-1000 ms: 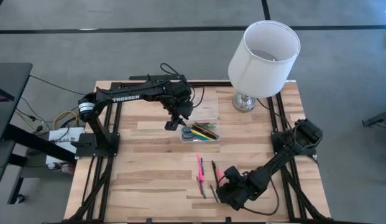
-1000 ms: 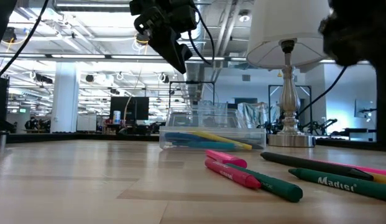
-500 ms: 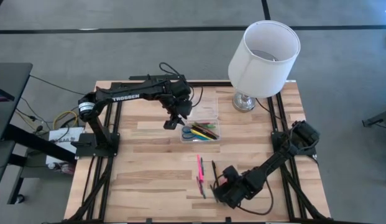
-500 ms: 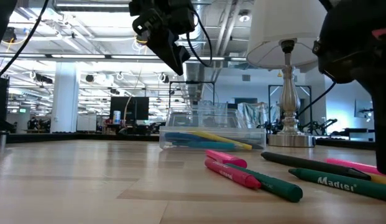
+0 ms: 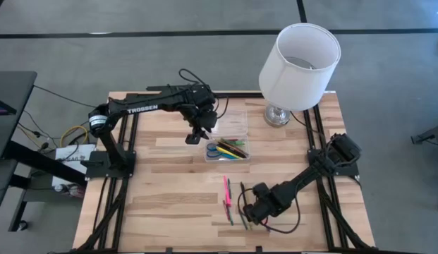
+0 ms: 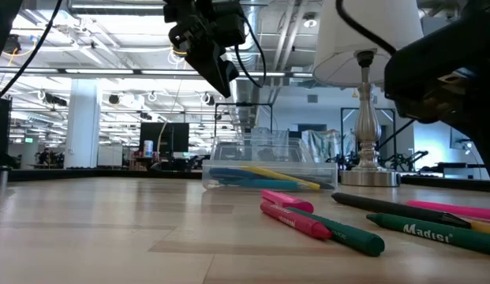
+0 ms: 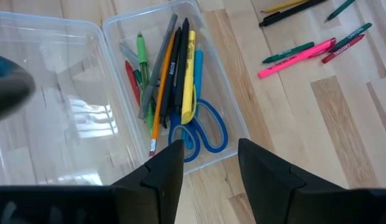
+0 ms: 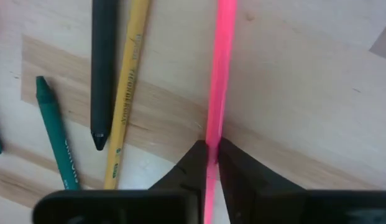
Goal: Pick & place school supplies into a supply box
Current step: Put the pink pencil into the transparent supply box
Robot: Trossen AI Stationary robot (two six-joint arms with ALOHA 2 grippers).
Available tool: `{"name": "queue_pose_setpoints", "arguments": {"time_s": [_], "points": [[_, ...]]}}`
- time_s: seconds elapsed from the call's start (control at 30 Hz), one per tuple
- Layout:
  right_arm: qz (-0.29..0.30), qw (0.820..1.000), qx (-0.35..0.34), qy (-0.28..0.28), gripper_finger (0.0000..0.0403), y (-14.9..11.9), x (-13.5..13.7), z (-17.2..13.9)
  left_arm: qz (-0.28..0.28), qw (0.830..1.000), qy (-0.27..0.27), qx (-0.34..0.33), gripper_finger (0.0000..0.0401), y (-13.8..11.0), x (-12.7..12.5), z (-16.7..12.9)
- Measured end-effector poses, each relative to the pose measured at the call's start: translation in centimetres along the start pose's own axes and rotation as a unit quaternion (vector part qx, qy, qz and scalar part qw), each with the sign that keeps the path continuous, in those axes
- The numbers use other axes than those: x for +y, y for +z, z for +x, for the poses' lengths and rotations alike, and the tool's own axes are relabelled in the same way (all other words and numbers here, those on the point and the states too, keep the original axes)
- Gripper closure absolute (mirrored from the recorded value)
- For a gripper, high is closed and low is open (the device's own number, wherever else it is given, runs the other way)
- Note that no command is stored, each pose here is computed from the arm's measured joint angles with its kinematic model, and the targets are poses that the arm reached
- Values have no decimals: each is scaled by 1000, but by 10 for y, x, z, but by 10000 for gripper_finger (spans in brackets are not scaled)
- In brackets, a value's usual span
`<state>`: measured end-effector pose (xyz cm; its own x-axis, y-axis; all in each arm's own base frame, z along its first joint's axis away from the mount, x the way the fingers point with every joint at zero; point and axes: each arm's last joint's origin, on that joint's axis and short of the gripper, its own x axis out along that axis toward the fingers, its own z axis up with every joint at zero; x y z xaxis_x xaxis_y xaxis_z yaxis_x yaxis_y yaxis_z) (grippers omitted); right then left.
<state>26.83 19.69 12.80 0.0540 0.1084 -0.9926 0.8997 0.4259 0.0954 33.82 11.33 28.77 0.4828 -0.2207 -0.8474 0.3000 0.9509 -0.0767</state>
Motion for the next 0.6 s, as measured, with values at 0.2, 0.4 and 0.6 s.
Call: {"name": "queue_pose_setpoints", "arguments": {"time_s": [0.2, 0.4, 0.6], "points": [[-3, 1000, 13, -9, 397, 5, -1, 0, -3, 1000, 2, 0, 255, -1, 2, -1], [-9, 1000, 12, -22, 397, 5, -3, 0, -3, 1000, 1, 2, 255, -2, 2, -1], [-35, 999, 4, -32, 400, 5, -6, -2, -4, 1000, 1, 2, 255, -2, 2, -1]]}}
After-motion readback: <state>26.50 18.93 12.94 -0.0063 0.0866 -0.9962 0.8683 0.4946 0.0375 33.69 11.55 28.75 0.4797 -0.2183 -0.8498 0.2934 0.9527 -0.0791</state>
